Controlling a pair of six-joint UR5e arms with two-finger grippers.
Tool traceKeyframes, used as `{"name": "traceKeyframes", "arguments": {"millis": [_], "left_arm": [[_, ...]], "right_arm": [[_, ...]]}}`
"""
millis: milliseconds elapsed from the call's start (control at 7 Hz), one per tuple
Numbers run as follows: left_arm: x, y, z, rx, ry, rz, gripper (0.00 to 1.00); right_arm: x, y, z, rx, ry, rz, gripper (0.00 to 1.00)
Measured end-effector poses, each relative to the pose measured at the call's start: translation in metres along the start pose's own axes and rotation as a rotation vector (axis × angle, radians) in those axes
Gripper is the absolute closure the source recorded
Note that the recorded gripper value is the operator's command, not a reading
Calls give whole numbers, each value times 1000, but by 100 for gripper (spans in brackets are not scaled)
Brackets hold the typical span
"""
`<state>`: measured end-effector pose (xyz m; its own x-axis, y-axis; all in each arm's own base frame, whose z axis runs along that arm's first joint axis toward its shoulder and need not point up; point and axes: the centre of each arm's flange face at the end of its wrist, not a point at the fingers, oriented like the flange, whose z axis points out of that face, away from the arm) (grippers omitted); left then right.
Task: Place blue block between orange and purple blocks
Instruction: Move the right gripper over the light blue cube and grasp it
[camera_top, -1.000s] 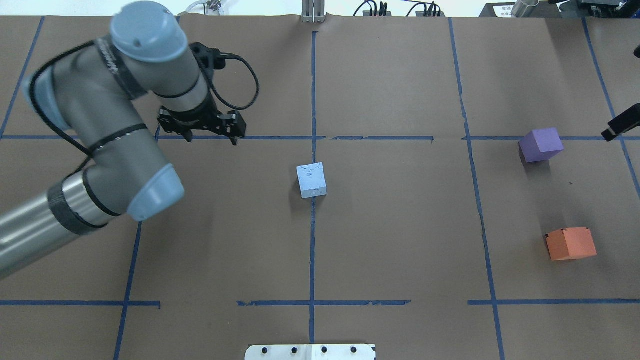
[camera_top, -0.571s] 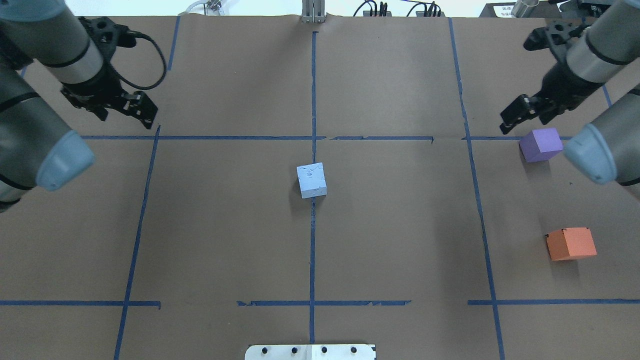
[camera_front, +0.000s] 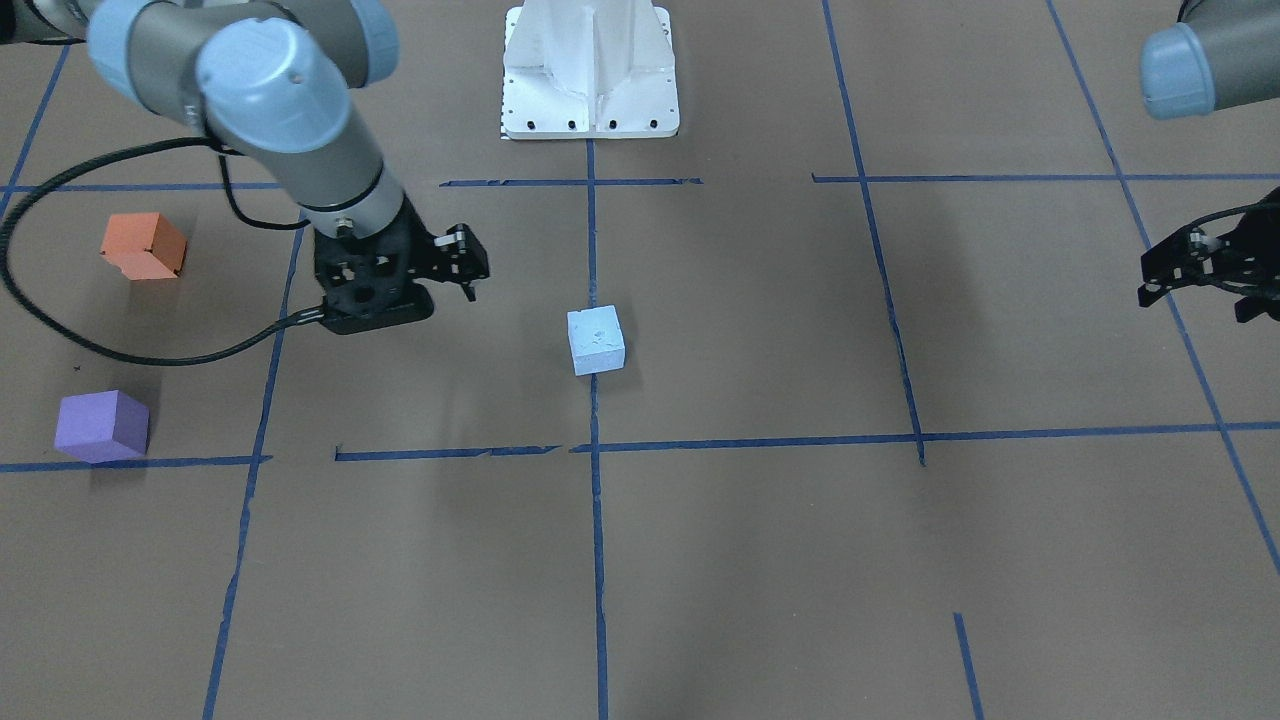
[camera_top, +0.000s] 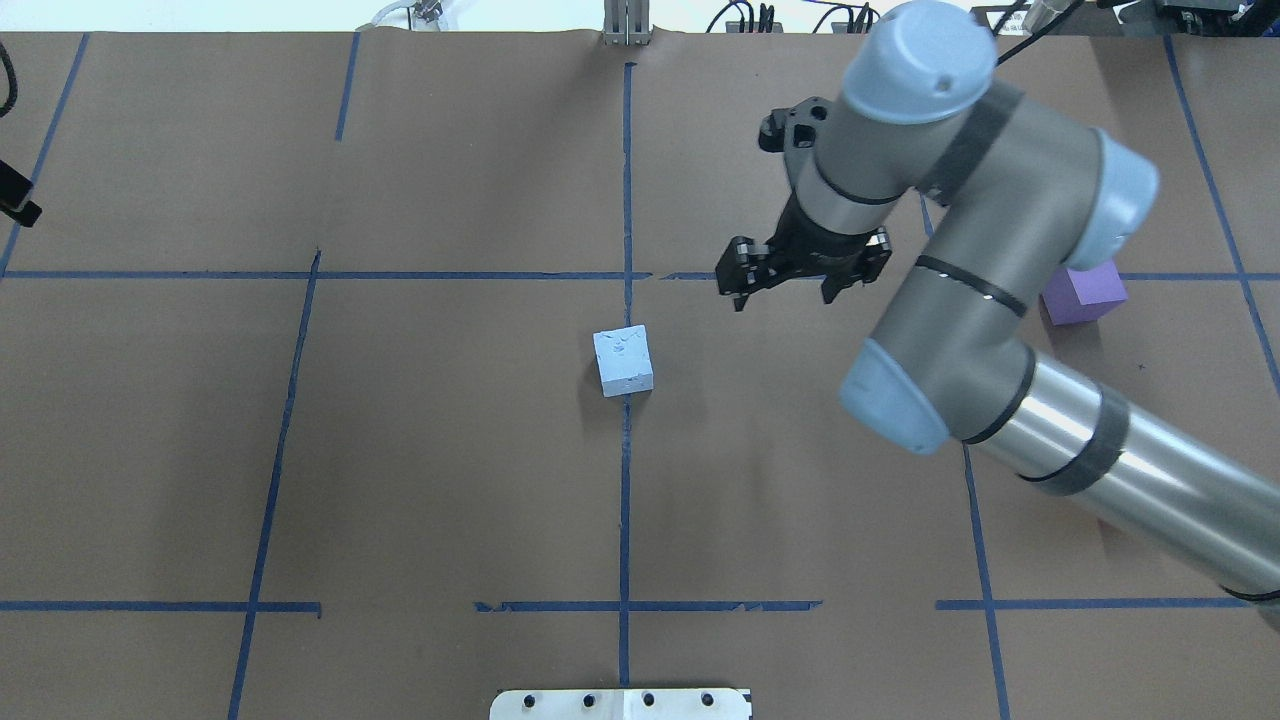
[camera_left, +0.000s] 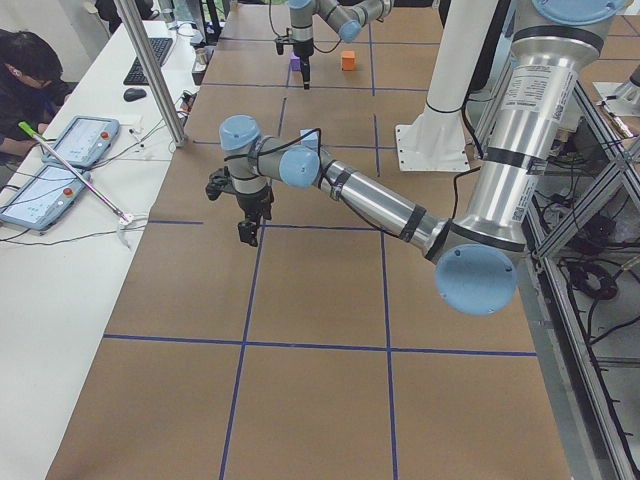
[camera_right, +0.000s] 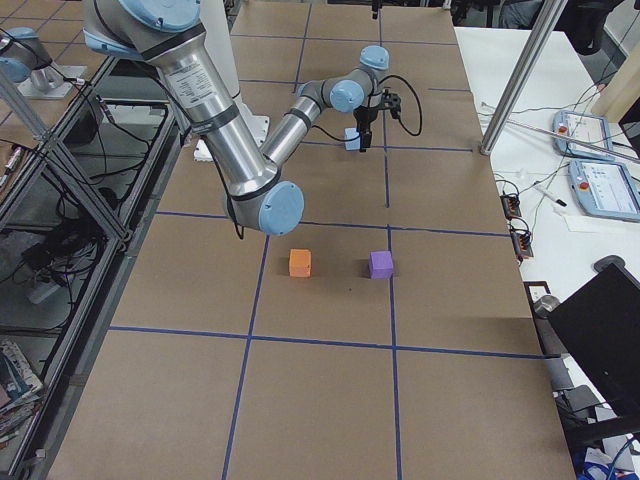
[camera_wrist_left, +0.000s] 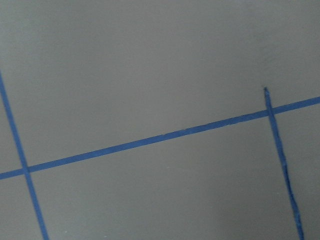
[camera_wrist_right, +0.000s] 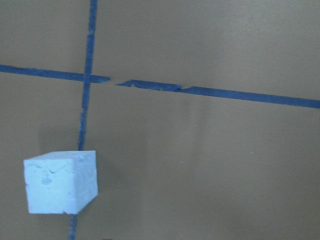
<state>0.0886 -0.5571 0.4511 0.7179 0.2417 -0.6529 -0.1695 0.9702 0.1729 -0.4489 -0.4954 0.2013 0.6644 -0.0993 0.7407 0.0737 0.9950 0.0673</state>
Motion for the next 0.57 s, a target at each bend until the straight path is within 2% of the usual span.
{"name": "traceKeyframes", "arguments": {"millis": [286,571], "left_arm": [[-11,6,-3,4,-2,-5,0],[-12,10,-4,5,-1,-8,0]], "right_arm": [[-79,3,32,26,36,39,0],[-107,-3,75,65,22,38,0]]}}
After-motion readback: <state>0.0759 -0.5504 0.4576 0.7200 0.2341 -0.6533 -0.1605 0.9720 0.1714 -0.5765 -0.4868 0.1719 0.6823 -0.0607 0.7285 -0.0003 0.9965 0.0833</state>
